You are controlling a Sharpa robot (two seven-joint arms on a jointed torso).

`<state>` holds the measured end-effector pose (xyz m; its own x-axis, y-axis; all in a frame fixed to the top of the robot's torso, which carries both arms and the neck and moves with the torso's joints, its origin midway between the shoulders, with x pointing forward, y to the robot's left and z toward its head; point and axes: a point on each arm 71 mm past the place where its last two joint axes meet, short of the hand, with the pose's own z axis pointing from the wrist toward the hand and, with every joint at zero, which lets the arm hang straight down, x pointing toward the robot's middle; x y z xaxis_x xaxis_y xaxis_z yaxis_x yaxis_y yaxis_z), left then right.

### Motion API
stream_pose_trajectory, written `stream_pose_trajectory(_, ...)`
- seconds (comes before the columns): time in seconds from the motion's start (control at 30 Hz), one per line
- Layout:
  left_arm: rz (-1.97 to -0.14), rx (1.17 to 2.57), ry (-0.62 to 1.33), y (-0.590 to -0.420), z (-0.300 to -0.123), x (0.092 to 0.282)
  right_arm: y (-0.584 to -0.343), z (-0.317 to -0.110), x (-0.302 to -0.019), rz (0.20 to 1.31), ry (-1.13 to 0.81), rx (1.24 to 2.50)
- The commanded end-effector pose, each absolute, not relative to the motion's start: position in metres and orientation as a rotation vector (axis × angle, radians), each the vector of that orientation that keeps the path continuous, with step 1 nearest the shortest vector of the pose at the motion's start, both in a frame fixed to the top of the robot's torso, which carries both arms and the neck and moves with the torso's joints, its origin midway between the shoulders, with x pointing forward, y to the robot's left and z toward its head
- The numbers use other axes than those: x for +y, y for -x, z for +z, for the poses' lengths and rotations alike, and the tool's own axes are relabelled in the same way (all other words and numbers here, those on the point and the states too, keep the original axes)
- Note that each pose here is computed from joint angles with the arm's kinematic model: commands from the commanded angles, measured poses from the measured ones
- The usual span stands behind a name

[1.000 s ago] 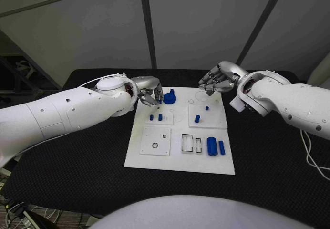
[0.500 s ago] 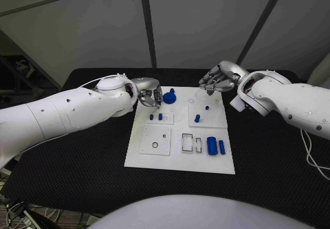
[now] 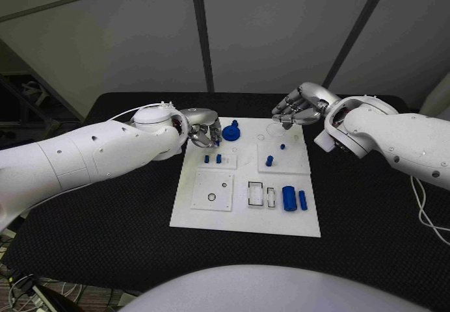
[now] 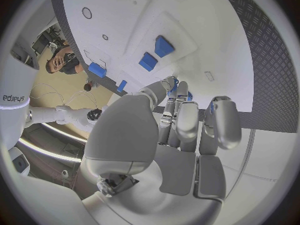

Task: Assemble the parts on the task board

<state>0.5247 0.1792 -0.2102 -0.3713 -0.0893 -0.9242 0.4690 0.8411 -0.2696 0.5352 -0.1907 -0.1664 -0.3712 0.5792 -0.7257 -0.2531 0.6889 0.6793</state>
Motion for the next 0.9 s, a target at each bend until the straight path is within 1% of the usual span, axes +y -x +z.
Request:
stream_pose_trajectory(0.03,-0.592,1.883,-0.292,-0.5246,-0.2111,0.1799,-0.5352,-0.1653,-0.1902,0.900,-0.256,1.743)
stream_pose_trajectory(0.9,-0.601,1.896,-0.304,-0.5231,-0.2123,0.1790,-0.5366,-0.1660,-0.1913,0.889,-0.258,1.744)
